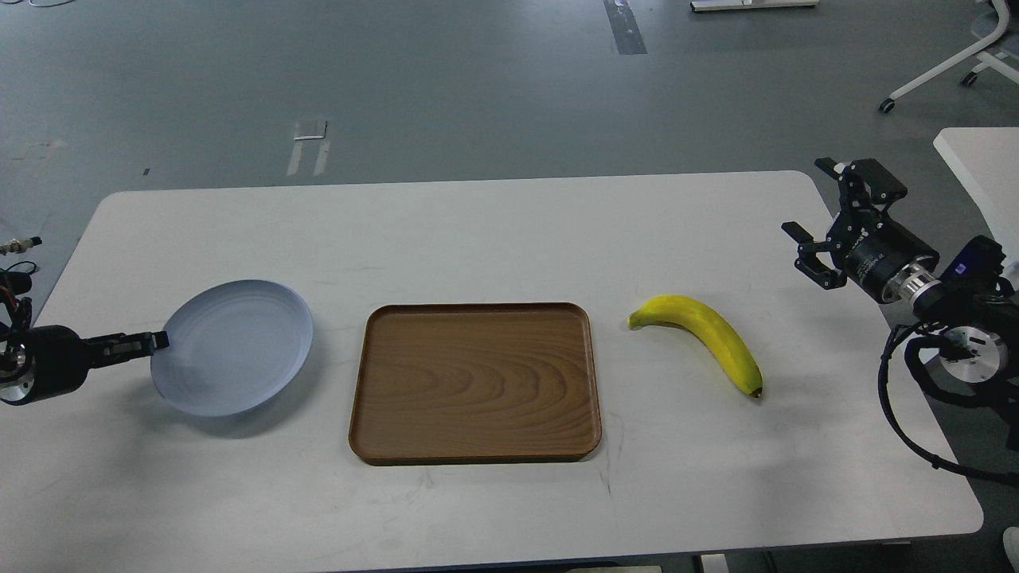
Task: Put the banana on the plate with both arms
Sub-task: 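Lift the plate with the left gripper and lower it onto the tray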
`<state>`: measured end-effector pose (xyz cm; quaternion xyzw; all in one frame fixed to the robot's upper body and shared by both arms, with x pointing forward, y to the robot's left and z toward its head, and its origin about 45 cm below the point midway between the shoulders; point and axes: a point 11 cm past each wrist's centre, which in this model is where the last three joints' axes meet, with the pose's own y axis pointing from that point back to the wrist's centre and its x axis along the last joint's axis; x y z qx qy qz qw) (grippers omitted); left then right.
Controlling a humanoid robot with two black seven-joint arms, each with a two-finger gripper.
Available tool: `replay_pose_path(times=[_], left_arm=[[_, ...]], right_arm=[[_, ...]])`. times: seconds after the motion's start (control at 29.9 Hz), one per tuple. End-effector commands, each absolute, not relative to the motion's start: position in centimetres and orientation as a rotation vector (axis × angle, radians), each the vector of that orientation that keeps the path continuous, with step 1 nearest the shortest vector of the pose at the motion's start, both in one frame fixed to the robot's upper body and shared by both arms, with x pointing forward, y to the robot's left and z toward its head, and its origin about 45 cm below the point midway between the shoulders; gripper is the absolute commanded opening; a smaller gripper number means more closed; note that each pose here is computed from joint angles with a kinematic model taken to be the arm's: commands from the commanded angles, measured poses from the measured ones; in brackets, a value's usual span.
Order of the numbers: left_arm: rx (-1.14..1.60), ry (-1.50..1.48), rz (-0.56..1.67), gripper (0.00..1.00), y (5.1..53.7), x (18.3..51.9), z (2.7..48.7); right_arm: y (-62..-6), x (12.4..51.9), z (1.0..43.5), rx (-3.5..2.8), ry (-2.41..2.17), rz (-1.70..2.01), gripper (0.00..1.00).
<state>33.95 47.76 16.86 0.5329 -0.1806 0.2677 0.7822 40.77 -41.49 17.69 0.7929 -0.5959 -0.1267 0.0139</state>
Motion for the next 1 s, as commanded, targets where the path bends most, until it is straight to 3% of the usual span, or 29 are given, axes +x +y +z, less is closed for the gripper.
replay_pose_path(times=[0.0,0.23,0.37,0.64,0.97], left_arm=[[1.102,-0.376,0.541,0.0,45.9,36.1,19.5],[0.967,-0.536,0.448,0.0,39.2,39.1,23.6],[0.838,-0.626,0.323,0.0,31.8,40.1,24.8],[0.873,-0.736,0.073,0.0,24.3,39.9,21.0],[0.868,-0.702,0.029,0.0,20.6,40.3,17.7]], right_arm=[[-41.6,40.8,17.6,2.463,-1.86,-0.392,1.0],[-41.6,40.8,17.6,2.462,-1.862,-0.391,1.0],[-42.2,40.9,17.6,2.442,-1.879,-0.377,1.0],[-43.6,40.7,17.9,2.405,-1.908,-0.351,1.0],[-44.4,40.6,18.1,2.384,-1.923,-0.336,1.0]])
